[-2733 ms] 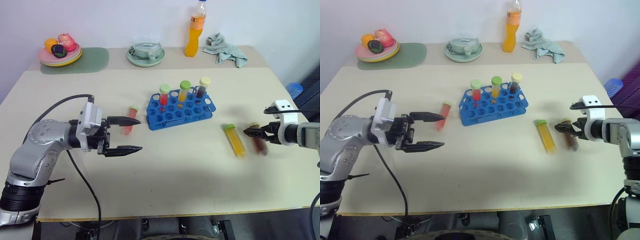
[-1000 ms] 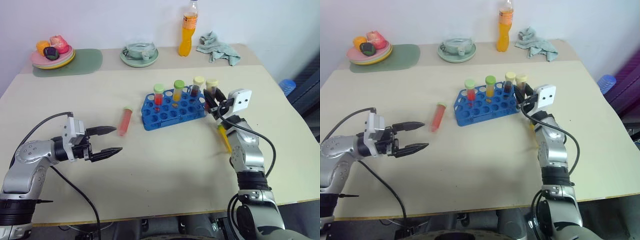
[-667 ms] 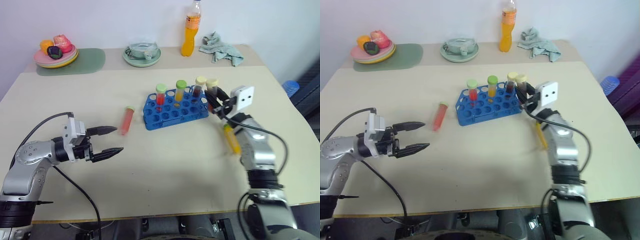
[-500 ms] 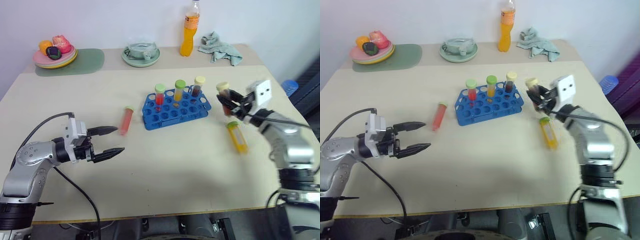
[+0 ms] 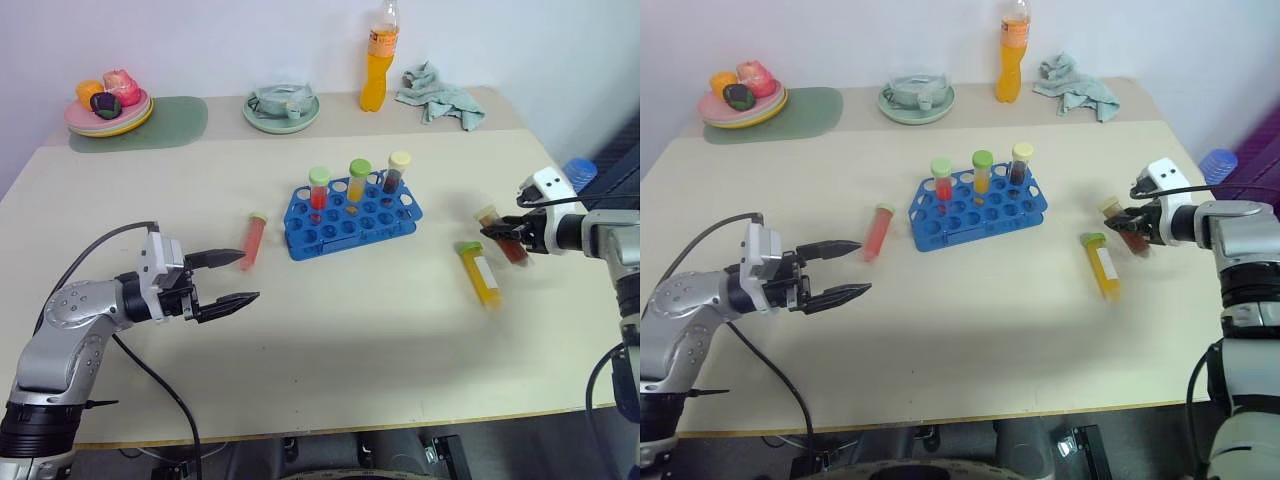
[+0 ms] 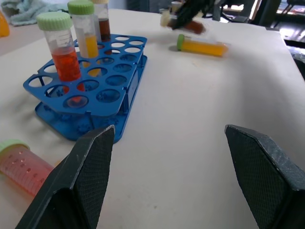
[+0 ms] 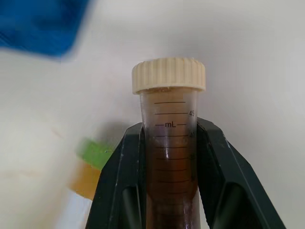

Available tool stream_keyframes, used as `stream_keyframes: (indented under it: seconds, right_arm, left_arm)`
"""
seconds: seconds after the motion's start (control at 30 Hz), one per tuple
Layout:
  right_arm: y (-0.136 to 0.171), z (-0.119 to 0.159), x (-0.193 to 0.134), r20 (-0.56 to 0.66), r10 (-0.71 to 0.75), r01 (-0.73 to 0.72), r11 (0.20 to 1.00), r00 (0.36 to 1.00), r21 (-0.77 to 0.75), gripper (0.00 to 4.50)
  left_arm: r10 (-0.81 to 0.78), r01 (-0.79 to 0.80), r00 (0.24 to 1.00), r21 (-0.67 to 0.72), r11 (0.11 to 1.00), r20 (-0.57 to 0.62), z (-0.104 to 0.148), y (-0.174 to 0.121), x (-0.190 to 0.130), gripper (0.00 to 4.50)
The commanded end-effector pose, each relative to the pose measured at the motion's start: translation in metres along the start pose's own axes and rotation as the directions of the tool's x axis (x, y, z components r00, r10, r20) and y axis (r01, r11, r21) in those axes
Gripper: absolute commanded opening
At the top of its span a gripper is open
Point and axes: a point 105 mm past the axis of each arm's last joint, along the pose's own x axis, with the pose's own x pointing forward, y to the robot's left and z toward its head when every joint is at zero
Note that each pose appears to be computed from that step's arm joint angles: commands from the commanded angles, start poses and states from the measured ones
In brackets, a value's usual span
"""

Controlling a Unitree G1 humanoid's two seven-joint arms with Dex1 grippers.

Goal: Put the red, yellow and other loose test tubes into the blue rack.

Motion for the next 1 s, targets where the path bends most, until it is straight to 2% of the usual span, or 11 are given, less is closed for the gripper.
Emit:
stream_keyframes:
  seconds: [0.03,0.27,0.5,0.67,0.9,1.0]
  right_arm:
    - [-0.003,0.001,0.002,-0.025,0.010,-0.011,0.999,1.000,-0.051,0.86]
    - [-0.004,-0.025,0.007,-0.139,0.047,-0.059,0.995,0.989,-0.078,0.86]
    - [-0.004,-0.018,0.012,-0.123,0.032,-0.048,0.990,0.992,-0.131,4.16]
    - [-0.010,-0.020,0.009,-0.235,-0.024,-0.031,0.973,0.972,-0.229,4.16]
    - [-0.005,-0.019,-0.002,-0.407,0.033,-0.142,0.960,0.913,-0.241,4.16]
    - [-0.002,-0.016,-0.003,-0.437,0.046,-0.150,0.967,0.898,-0.206,4.16]
  left_arm:
    - [-0.006,0.006,1.000,0.018,1.000,0.010,0.001,-0.003,-0.003,3.80]
    - [-0.005,0.005,1.000,0.020,1.000,0.000,-0.008,-0.006,-0.008,3.80]
    - [0.003,-0.003,1.000,0.027,1.000,0.017,-0.014,-0.011,-0.013,3.80]
    - [0.003,-0.004,1.000,0.037,0.999,0.031,-0.014,-0.012,-0.013,3.80]
    - [-0.001,-0.001,0.999,0.034,0.999,0.043,-0.014,-0.015,-0.009,3.80]
    - [0.004,-0.005,0.999,0.025,1.000,0.043,-0.021,-0.016,-0.012,3.80]
